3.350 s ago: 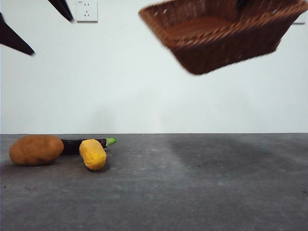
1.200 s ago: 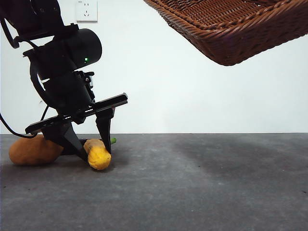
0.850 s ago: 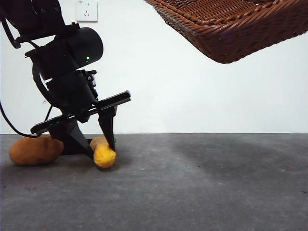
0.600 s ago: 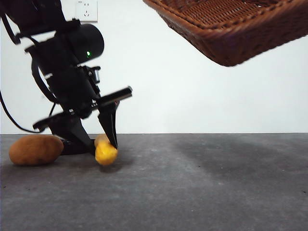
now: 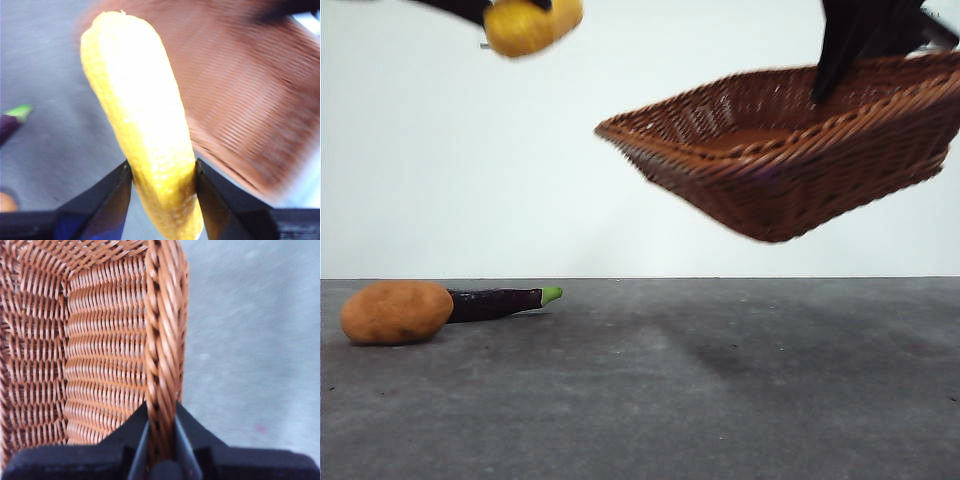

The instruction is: Help me put the vegetables on the table into the basket

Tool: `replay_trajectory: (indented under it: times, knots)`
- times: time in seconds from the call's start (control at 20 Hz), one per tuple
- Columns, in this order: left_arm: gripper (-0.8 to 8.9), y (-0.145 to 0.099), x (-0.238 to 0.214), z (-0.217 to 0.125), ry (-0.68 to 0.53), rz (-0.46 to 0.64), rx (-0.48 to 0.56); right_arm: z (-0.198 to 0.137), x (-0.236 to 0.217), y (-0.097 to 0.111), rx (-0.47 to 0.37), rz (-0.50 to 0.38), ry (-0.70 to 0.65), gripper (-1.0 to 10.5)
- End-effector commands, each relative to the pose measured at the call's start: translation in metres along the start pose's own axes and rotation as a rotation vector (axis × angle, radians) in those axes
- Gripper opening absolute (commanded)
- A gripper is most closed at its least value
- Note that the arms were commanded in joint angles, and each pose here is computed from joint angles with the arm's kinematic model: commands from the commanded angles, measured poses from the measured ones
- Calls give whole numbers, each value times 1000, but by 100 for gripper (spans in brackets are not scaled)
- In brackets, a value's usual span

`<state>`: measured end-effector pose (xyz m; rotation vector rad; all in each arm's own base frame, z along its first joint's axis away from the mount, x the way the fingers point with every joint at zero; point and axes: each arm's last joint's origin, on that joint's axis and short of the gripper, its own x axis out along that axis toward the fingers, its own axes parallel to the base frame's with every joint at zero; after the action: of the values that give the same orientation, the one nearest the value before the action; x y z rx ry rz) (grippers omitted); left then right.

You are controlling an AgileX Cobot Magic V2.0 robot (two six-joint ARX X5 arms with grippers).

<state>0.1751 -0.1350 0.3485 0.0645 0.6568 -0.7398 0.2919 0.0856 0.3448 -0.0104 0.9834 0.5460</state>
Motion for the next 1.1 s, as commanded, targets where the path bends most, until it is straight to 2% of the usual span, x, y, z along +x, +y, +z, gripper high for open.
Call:
replay_trajectory:
  times: [0.05,0.25,0.45,0.55,0.7,0.85,0.9,1.0,1.05,1.1]
  knots:
    - [-6,-18,5,-8,59,-68,152,2,14,6,2,43,19,-12]
    - [-6,-48,29,-11,85,-180,337,2,40,32,-60,98,91,-12]
    - [-7,-53,76,-24,233,-208,468,-1,49,56,-120,139,122,-12]
    - [-7,-54,93,-30,277,-250,504,-2,50,58,-125,143,125,-12]
    - [-7,-57,109,-31,265,-348,503,-2,50,58,-125,143,125,-12]
    - [11,-60,113,-33,272,-362,518,-2,50,58,-126,143,123,-12]
    - [111,-60,113,-34,280,-362,517,-1,50,58,-127,143,120,-12]
    - [447,-59,112,-37,310,-359,514,-1,50,58,-127,144,117,-12]
    - [496,-59,112,-38,318,-359,512,-1,50,58,-127,144,118,-12]
    - [500,-59,112,-37,317,-359,512,-1,50,58,-127,144,118,-12]
